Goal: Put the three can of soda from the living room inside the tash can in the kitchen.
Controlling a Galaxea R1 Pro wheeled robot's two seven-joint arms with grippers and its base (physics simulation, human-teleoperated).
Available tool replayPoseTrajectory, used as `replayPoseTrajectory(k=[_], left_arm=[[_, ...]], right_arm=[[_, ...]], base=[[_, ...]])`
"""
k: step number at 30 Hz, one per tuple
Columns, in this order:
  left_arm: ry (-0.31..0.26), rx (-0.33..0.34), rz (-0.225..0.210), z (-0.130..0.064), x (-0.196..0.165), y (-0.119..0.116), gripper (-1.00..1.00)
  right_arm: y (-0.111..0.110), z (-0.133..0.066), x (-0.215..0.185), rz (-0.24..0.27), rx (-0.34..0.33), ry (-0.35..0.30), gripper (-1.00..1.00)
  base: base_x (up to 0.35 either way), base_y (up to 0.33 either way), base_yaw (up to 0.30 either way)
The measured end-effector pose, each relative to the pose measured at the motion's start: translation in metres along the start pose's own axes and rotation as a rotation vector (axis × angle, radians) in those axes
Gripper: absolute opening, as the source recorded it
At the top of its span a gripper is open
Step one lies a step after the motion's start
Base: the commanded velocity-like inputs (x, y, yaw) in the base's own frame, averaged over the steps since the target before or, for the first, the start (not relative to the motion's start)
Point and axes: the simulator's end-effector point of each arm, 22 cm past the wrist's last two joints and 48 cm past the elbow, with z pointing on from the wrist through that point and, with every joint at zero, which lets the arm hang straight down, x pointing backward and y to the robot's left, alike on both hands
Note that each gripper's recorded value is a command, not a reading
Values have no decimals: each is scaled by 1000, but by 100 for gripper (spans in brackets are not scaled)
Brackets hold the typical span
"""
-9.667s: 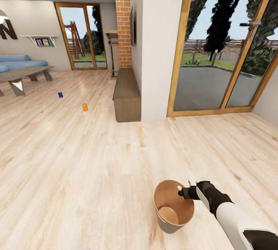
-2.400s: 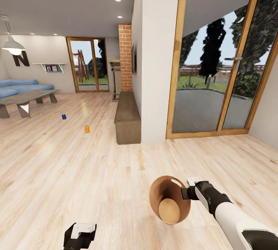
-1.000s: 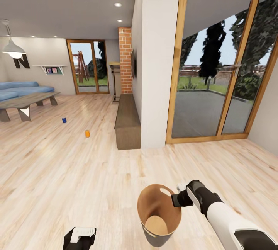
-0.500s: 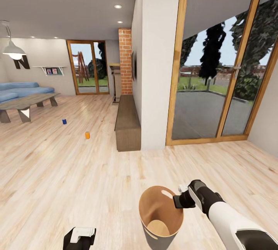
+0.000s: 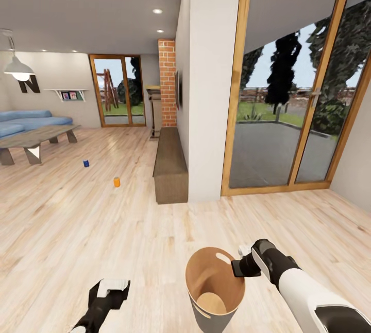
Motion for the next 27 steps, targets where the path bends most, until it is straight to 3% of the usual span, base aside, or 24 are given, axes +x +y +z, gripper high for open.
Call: replayPoseTrajectory(k=[3, 5, 9, 15, 21, 27], left_arm=[[16, -2, -2, 13, -39, 3, 100], [9, -9, -15, 31, -89, 10, 100], [19, 40, -79, 48, -134, 11, 100], [115, 93, -119, 54, -112, 23, 100], [93, 89, -115, 53, -111, 32, 100], [97, 74, -111, 48, -103, 46, 100]], right_arm=[[1, -5, -3, -2, 1, 0, -100], [2, -9, -6, -1, 1, -3, -100], [2, -18, -12, -11, 5, -7, -100], [3, -29, -19, -20, 12, -8, -100], [-17, -45, -22, -18, 27, -8, -100], [-21, -61, -28, 7, -31, -15, -100]], base=[[0, 0, 0], [0, 0, 0], [0, 0, 0], [0, 0, 0], [0, 0, 0], [0, 0, 0]])
